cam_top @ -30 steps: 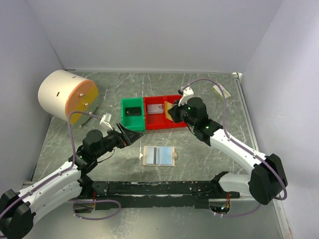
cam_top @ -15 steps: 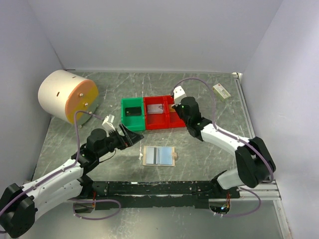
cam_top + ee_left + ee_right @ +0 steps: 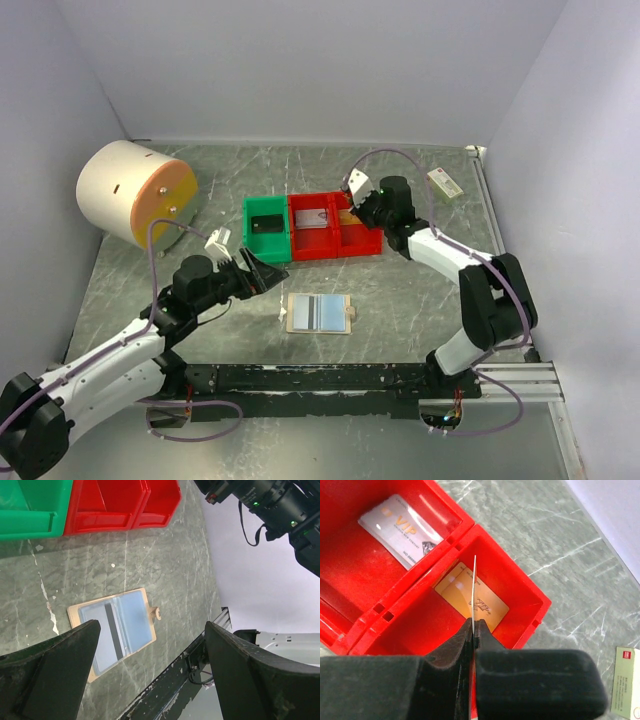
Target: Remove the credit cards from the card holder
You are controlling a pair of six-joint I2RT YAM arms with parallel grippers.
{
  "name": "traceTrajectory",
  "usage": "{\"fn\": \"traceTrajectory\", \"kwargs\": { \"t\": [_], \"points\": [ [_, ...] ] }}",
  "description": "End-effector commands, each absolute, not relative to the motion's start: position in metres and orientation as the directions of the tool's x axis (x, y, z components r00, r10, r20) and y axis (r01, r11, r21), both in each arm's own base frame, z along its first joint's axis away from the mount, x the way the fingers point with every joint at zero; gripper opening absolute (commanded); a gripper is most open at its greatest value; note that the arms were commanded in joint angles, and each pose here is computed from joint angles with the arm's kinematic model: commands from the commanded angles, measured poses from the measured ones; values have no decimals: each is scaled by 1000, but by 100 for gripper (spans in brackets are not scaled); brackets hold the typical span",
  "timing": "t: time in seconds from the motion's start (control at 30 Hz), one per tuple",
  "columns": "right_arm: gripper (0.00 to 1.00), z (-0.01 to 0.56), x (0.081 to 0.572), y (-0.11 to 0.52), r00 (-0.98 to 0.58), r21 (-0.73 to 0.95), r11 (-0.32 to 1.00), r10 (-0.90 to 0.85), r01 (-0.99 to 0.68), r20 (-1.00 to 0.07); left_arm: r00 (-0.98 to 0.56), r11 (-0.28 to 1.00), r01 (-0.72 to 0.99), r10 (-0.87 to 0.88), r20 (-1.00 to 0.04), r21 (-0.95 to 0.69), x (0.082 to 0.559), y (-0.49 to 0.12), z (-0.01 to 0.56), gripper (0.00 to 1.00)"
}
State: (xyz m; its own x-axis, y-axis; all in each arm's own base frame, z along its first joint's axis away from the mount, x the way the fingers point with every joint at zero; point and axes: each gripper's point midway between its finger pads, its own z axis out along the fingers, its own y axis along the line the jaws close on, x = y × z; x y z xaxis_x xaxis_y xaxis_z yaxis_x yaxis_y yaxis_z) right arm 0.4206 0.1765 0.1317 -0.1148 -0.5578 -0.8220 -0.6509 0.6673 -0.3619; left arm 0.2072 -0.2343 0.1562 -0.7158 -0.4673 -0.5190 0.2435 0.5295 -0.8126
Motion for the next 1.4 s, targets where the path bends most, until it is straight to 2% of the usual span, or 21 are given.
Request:
{"fn": "traceTrajectory", "kwargs": {
  "t": [0.0, 0.23, 0.57, 0.77, 1.17, 1.37],
  "points": [
    [0, 120, 427, 176, -75, -425, 583, -644, -692, -761, -694, 529, 274, -469, -546, -803, 208, -233, 172, 97],
    [0, 98, 433, 168, -24, -517, 465, -760, -719, -650, -684, 558, 244, -480, -549, -793, 211, -226, 166, 98],
    [0, 99, 459, 169, 31, -595, 411, -805, -691, -593, -695, 537, 236, -489, -527, -810, 209, -229, 161, 97],
    [0, 81, 474, 163, 8, -620, 385, -845, -684, -535, -696, 542, 247, -477, -536, -803, 207, -228, 164, 97],
    [0, 64, 471, 172, 125, -656, 287, -853, -698, -507, -706, 542, 246, -468, -532, -804, 205, -229, 161, 97],
    [0, 51, 475, 177, 118, -634, 289, -847, -718, -519, -712, 541, 236, -469, -523, -807, 205, -229, 160, 96]
  ]
}}
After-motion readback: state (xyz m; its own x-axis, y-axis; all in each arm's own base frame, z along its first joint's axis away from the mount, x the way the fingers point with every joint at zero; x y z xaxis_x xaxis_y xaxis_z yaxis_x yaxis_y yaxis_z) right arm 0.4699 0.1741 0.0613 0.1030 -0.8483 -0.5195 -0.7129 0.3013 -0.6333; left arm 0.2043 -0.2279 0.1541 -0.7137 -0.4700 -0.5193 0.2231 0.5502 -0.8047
